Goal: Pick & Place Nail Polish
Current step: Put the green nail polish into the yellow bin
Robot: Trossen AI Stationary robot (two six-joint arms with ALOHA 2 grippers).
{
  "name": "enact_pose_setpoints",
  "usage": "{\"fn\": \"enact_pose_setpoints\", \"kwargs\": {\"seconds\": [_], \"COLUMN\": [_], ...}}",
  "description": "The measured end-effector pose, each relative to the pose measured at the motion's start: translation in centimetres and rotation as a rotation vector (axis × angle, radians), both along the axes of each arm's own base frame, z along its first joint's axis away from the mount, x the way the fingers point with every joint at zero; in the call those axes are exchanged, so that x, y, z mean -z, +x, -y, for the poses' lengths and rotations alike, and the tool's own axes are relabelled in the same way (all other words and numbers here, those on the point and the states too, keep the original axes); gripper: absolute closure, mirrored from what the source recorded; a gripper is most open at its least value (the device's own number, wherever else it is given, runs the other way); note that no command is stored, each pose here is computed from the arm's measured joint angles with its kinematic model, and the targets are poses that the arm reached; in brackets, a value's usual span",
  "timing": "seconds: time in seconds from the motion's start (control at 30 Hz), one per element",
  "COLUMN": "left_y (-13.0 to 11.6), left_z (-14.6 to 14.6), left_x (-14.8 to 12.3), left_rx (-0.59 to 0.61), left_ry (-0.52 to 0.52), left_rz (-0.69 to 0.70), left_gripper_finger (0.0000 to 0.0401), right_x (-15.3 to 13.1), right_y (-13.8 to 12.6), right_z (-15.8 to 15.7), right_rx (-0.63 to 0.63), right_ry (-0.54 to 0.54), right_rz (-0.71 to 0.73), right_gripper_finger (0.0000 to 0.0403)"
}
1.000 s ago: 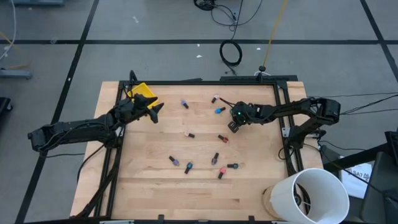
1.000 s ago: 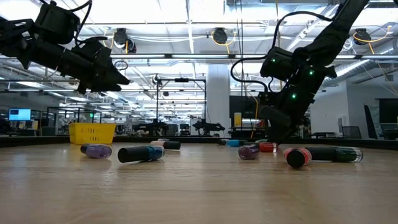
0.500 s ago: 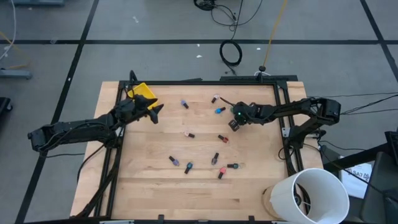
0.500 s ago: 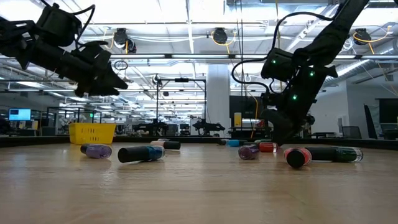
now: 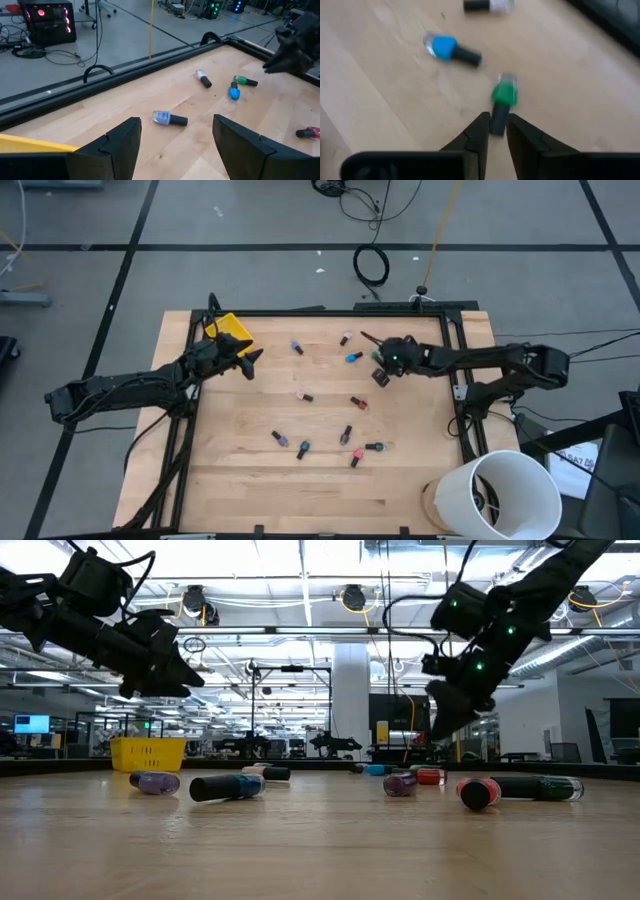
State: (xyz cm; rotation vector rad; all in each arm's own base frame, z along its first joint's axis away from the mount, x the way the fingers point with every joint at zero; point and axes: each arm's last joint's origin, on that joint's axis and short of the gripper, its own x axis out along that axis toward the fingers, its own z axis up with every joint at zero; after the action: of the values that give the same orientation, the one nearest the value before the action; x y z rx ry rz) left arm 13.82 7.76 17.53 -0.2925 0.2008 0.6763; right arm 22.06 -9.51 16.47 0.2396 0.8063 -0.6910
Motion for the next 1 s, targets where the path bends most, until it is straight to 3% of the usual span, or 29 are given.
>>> {"fn": "enact_pose_setpoints", "kwargs": {"seconds": [0.37,0.5,0.73,1.0], "left_y": [0.0,0.0,0.0,0.0], "left_z": [0.0,0.0,0.0,0.0], "left_x": [0.0,0.0,0.0,0.0], "left_rx": [0.000,0.000,0.001,0.003], "left_ry": [0.001,0.001,0.004,0.008], "left_rz": [0.000,0.000,-0.003,-0.007], "left_gripper_finger": [0.0158,0.0158,0.0158,0.0158], "right_x": [1.9,2.9,4.3,4.6], "right_y": [0.2,0.7,0.8,0.6], "right_z": [1.7,2.0,2.6,3.1], "right_rx": [0.056,0.047,0.064,0.045], "right_ry": [0.027,0.070,0.087,0.079], "right_rz": [-0.047,-0.029,-0.065,-0.091], "right_gripper_finger": [0.0188,0.0158,0.0159,0.0212]}}
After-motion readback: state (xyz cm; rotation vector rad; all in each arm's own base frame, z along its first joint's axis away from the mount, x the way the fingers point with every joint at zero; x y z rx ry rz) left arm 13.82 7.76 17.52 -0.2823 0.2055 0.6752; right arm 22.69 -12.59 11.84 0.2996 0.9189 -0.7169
